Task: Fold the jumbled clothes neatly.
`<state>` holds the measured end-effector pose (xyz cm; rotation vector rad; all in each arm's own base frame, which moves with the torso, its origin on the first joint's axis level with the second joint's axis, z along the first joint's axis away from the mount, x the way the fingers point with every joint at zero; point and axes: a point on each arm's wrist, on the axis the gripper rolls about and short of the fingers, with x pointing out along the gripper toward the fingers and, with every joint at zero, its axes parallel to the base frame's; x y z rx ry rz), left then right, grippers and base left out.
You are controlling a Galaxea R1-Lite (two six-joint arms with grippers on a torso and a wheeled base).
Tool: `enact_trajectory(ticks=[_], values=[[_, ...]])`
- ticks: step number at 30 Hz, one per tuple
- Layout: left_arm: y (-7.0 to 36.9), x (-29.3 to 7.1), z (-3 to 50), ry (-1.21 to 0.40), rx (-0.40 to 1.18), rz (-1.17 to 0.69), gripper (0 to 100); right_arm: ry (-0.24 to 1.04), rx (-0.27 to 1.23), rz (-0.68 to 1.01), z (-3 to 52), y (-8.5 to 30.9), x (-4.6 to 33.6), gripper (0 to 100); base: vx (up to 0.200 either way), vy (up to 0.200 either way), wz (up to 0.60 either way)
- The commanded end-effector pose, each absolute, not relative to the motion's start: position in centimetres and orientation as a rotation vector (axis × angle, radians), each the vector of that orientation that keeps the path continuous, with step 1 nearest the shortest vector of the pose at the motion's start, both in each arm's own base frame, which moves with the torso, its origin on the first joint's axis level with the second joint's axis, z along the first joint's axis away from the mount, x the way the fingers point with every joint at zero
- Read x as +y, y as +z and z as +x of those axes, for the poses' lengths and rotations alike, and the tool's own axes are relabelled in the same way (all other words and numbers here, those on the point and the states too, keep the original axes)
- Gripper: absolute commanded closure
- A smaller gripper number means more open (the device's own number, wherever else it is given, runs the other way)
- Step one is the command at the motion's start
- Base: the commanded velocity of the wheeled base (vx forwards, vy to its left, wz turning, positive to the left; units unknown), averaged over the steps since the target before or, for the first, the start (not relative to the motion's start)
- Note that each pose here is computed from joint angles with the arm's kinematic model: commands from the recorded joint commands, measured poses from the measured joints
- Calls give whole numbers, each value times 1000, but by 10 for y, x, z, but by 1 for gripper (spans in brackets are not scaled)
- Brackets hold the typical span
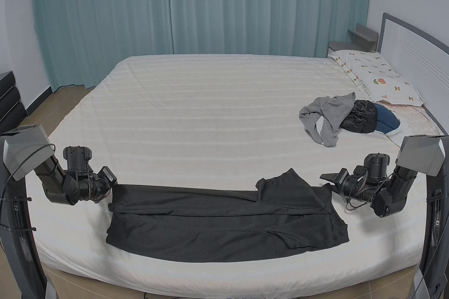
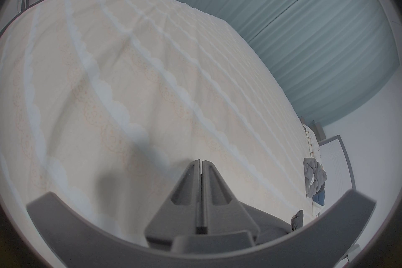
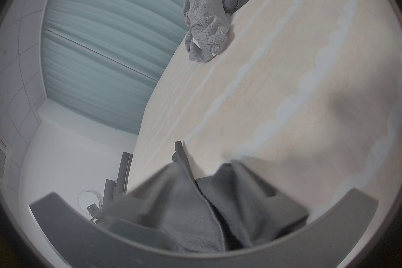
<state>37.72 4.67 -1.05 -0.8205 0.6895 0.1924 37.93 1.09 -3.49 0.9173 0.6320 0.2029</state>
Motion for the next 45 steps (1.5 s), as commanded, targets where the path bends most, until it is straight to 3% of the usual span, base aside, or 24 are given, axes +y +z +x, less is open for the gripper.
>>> enact_trajectory(ticks=[1,21,22,36,37,45], values=[[-12,49,378,196,683,-823,100,201,624,918,381,-35,9,100,0,0,0],[-17,52,379,206,686,-827,100,166,608,922,376,-32,-3,100,0,0,0],[-17,52,379,206,686,-827,100,167,609,922,376,-32,-3,0,0,0,0],[-18,51,379,205,688,-826,100,212,675,833,369,-47,14,0,0,0,0],[-18,51,379,204,688,-825,100,214,676,822,369,-48,14,100,0,0,0],[-20,51,379,212,690,-813,100,206,654,817,372,-46,11,100,0,0,0]])
